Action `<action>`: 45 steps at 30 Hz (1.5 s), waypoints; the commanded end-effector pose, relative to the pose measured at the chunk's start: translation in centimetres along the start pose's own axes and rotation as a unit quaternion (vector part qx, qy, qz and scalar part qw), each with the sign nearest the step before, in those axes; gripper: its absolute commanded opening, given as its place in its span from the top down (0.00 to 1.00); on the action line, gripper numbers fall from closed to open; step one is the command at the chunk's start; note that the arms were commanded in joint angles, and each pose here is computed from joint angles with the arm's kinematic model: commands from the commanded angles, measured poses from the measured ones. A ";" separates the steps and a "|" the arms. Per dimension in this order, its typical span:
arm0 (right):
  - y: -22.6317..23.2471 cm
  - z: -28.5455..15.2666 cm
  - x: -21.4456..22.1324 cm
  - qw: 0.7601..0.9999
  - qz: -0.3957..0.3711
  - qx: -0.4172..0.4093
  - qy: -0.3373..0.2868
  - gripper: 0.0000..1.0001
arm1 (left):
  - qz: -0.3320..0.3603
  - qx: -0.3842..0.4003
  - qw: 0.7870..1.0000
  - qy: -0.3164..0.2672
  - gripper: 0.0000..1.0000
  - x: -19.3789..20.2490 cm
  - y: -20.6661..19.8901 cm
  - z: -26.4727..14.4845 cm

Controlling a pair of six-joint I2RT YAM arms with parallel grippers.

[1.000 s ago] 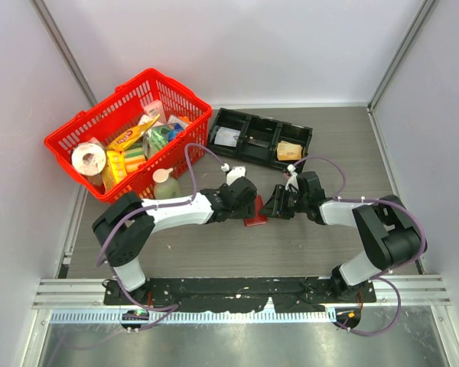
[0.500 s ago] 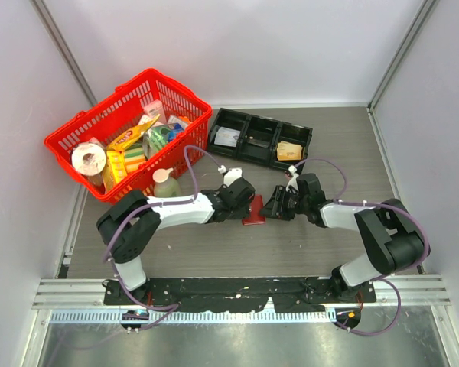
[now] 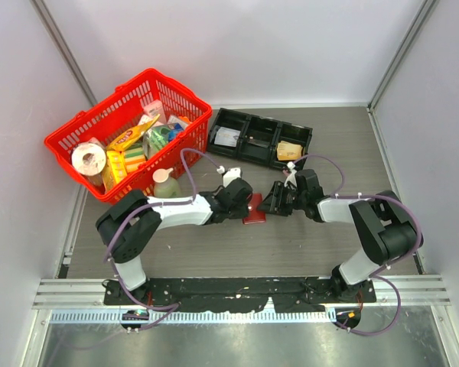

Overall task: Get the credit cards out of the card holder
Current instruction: Open the card holder at the center of the board.

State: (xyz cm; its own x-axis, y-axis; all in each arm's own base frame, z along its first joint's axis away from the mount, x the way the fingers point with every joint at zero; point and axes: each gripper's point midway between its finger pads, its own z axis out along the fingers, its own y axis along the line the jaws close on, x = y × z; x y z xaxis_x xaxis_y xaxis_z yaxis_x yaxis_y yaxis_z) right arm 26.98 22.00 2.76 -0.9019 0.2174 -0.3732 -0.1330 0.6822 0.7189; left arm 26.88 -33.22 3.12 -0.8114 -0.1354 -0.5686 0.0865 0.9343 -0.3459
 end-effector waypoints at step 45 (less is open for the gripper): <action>-1.7 -0.5 3.2 0.995 -0.031 0.098 -0.004 0.99 | 0.137 -0.067 0.988 0.006 0.60 -0.2 -2.2 0.3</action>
State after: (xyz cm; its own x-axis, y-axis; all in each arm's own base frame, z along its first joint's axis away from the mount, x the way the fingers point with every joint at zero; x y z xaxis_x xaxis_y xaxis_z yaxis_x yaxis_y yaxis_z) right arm 25.48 21.94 2.49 -0.8751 0.2000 -0.4406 -0.1269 0.7838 0.6078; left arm 26.36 -34.87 3.81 -0.7896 0.1076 -0.6041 0.2172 0.9698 -0.1111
